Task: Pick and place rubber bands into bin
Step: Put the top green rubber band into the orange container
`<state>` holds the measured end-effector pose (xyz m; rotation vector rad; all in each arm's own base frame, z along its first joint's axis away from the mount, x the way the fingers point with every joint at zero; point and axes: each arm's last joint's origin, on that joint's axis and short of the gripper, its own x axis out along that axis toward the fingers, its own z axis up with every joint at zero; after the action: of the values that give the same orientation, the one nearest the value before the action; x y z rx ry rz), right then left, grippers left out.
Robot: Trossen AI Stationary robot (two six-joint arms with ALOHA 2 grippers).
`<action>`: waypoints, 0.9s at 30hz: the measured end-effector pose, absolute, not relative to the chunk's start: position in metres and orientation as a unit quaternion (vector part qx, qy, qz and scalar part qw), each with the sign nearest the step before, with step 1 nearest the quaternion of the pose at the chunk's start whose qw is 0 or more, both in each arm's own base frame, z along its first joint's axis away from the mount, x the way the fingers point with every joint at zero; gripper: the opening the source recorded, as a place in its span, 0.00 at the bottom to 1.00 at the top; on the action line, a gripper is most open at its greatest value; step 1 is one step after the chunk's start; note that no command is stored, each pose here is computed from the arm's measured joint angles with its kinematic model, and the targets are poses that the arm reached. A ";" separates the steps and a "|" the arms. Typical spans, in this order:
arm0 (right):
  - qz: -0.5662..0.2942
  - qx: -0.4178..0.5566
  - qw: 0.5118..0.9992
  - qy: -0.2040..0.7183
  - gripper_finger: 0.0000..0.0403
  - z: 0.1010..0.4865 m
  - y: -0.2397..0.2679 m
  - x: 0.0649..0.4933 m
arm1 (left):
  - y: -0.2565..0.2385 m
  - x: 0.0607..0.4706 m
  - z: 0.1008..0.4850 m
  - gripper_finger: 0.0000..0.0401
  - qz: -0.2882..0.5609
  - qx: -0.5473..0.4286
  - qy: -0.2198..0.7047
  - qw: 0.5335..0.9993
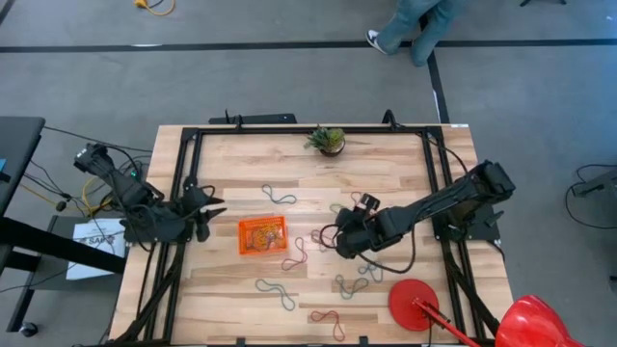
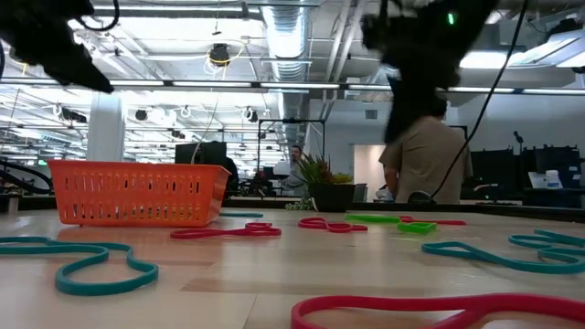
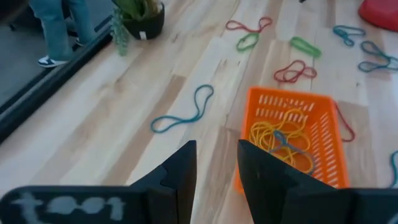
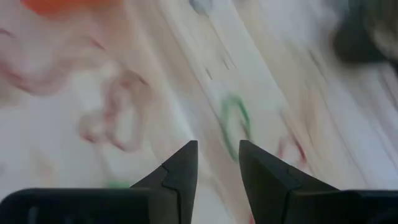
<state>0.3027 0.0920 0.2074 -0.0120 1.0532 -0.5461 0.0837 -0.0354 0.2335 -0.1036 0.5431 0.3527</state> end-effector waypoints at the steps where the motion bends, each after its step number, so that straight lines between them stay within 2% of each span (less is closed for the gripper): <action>1: -0.263 0.000 0.823 0.503 0.28 0.202 0.088 0.301 | -0.036 0.085 0.230 0.27 0.172 -0.056 0.262 0.948; 5: -0.277 0.016 0.807 0.521 0.28 0.190 0.072 0.299 | -0.039 0.088 0.231 0.27 0.165 -0.074 0.242 0.953; 7: -0.282 0.036 0.811 0.511 0.28 0.187 0.063 0.303 | -0.040 0.090 0.233 0.27 0.158 -0.070 0.232 0.957; 13: -0.229 0.104 0.828 0.500 0.28 0.179 0.037 0.317 | -0.042 0.093 0.236 0.27 0.149 -0.068 0.219 0.962; 18: -0.248 0.128 0.819 0.501 0.27 0.174 0.020 0.316 | -0.042 0.093 0.236 0.27 0.149 -0.067 0.219 0.962; 27: -0.261 0.154 0.818 0.489 0.22 0.160 0.015 0.311 | -0.042 0.093 0.236 0.27 0.148 -0.067 0.220 0.962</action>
<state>0.3108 0.0149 0.1598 0.3291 1.0413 -0.5566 0.0926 -0.0418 0.2363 -0.1354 0.4448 0.3006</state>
